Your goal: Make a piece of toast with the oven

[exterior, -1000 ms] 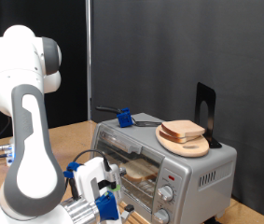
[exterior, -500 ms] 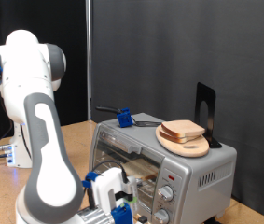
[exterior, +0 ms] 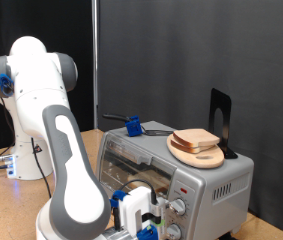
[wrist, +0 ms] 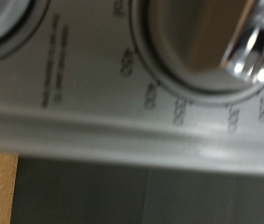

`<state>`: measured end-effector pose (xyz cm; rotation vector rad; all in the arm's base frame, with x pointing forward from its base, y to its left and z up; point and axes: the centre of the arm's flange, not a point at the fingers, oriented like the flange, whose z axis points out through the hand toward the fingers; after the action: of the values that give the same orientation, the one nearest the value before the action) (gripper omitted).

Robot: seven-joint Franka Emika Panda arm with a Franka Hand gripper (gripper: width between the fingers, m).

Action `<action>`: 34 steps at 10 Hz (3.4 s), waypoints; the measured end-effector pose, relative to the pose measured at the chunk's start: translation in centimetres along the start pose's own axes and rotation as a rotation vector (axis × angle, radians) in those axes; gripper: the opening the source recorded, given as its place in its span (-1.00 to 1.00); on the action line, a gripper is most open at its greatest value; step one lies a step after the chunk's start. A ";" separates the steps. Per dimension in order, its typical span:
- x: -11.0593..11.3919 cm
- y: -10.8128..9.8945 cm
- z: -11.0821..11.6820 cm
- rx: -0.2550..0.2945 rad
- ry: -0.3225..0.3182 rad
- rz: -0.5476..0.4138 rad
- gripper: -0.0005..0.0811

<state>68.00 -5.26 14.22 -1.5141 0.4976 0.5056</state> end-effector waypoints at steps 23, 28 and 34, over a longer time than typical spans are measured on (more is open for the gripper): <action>1.4 1.0 0.7 -0.118 -0.020 0.290 -0.99; 1.3 2.3 0.6 -0.044 -0.051 -0.068 -0.99; 1.0 2.2 0.6 -0.071 -0.052 0.263 -0.99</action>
<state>67.52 -4.64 11.85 -1.5067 0.6487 0.7721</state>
